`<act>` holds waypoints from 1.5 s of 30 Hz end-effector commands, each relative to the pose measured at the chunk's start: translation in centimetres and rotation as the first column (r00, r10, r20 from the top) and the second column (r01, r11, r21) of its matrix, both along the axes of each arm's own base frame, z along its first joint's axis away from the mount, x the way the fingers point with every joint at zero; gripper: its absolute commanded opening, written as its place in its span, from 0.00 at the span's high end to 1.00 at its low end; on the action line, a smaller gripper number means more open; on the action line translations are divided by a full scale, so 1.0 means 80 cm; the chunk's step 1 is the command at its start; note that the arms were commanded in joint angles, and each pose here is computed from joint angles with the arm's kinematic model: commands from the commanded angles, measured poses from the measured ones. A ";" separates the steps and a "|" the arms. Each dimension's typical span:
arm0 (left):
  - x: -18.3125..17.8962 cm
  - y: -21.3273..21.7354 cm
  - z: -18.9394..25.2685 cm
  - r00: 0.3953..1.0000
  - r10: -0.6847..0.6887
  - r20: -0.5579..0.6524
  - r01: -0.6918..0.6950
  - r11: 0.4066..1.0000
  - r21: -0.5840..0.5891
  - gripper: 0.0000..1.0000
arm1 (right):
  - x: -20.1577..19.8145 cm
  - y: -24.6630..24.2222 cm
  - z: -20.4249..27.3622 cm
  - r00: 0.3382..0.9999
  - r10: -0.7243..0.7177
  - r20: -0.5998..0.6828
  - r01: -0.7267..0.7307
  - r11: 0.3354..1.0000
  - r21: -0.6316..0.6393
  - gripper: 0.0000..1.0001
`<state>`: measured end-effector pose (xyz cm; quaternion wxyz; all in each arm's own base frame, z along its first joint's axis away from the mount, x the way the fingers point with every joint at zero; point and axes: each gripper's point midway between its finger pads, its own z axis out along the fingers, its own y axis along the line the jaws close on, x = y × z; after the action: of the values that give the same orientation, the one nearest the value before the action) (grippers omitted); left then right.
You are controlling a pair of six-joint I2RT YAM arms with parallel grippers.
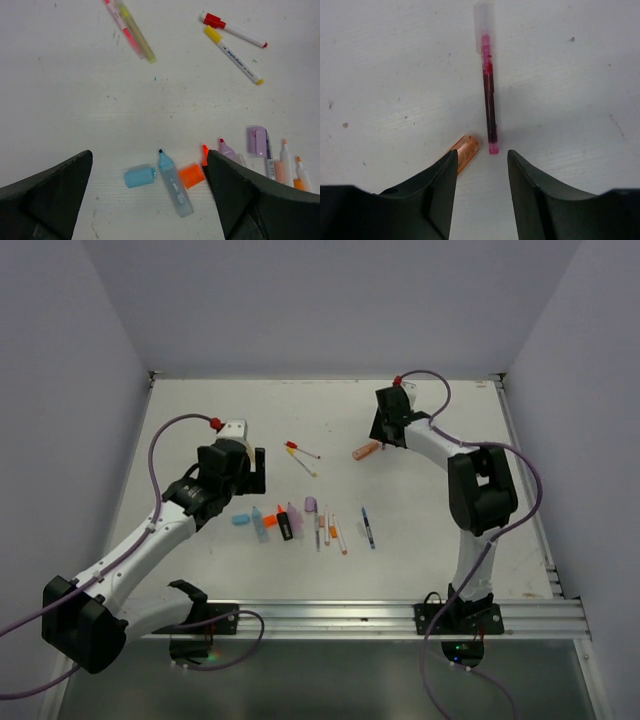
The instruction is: Open the pen caps
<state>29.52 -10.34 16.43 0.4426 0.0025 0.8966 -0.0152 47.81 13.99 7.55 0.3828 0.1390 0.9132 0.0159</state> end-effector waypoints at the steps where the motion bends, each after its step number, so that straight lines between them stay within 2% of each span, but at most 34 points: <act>1: 0.009 0.017 0.008 0.998 0.037 0.042 -0.039 0.997 0.061 0.00 | 0.034 -0.006 0.009 1.000 -0.004 0.017 0.004 1.000 -0.025 0.52; 5: 0.008 0.019 0.008 0.998 0.041 0.046 -0.044 0.997 0.064 0.00 | 0.059 -0.006 -0.022 1.000 -0.006 -0.026 0.005 0.999 -0.053 0.55; 13: 0.007 0.015 0.006 0.999 0.025 0.041 -0.027 0.998 0.051 0.00 | 0.064 -0.020 -0.060 0.996 -0.042 -0.084 0.033 0.993 -0.110 0.65; 17: 0.007 0.013 0.004 0.999 0.019 0.036 -0.020 0.999 0.048 0.00 | 0.055 -0.029 -0.071 0.992 -0.062 -0.112 0.047 0.989 -0.138 0.74; 20: 0.008 0.011 0.002 0.999 0.012 0.030 -0.013 0.999 0.047 0.00 | 0.047 -0.033 -0.074 0.990 -0.059 -0.127 0.039 0.987 -0.153 0.85; 21: 0.007 0.009 0.001 1.000 0.006 0.026 -0.007 0.999 0.044 0.00 | 0.041 -0.035 -0.078 0.989 -0.054 -0.139 0.031 0.987 -0.159 0.91; 24: 0.008 0.004 0.000 1.000 -0.010 0.022 0.009 0.999 0.030 0.00 | 0.029 -0.039 -0.068 0.992 -0.037 -0.122 0.018 0.987 -0.159 0.96; 28: 0.008 -0.003 -0.002 1.000 -0.023 0.017 0.023 1.000 0.003 0.00 | 0.015 -0.037 -0.029 0.999 0.020 -0.044 -0.026 0.990 -0.137 0.97; 31: 0.006 -0.024 -0.001 0.998 -0.064 0.008 0.064 0.995 -0.079 0.00 | -0.009 -0.028 0.002 0.997 0.079 0.010 -0.078 0.992 -0.101 0.97; 34: 0.006 -0.059 0.011 0.992 -0.126 0.015 0.126 0.969 -0.214 0.00 | -0.042 -0.008 0.034 0.984 0.163 0.070 -0.159 0.986 -0.048 0.98; 35: 0.007 -0.076 0.020 0.985 -0.168 0.031 0.170 0.947 -0.274 0.00 | -0.065 0.002 0.023 0.978 0.201 0.051 -0.200 0.979 -0.035 0.98; 36: 0.008 -0.086 0.027 0.982 -0.183 0.043 0.188 0.932 -0.311 0.00 | -0.072 0.009 0.054 0.968 0.222 0.120 -0.221 0.975 -0.020 0.98; 37: 0.013 -0.099 0.037 0.980 -0.184 0.073 0.198 0.908 -0.369 0.00 | -0.084 0.015 0.058 0.961 0.243 0.133 -0.244 0.970 -0.015 0.98; 38: 0.010 -0.114 0.044 0.971 -0.225 0.080 0.238 0.876 -0.419 0.00 | -0.108 0.028 0.046 0.950 0.289 0.117 -0.290 0.957 -0.006 0.98; 39: 0.010 -0.123 0.050 0.967 -0.238 0.093 0.254 0.855 -0.452 0.00 | -0.117 0.039 0.075 0.931 0.312 0.190 -0.320 0.947 0.013 0.97; 40: 0.013 -0.140 0.061 0.958 -0.261 0.119 0.285 0.812 -0.510 0.00 | -0.140 0.055 0.065 0.913 0.367 0.180 -0.376 0.926 0.020 0.97; 43: 0.022 -0.166 0.083 0.946 -0.275 0.170 0.320 0.733 -0.600 0.02 | -0.182 0.099 0.101 0.823 0.489 0.288 -0.524 0.850 0.056 0.97; 45: 0.028 -0.181 0.101 0.937 -0.276 0.215 0.349 0.701 -0.622 0.03 | -0.207 0.117 0.101 0.769 0.546 0.332 -0.601 0.795 0.087 0.97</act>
<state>30.61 -21.12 18.88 0.4215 0.0017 0.8578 -0.2941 33.02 20.38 13.82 0.4502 -0.0636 0.8758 0.1621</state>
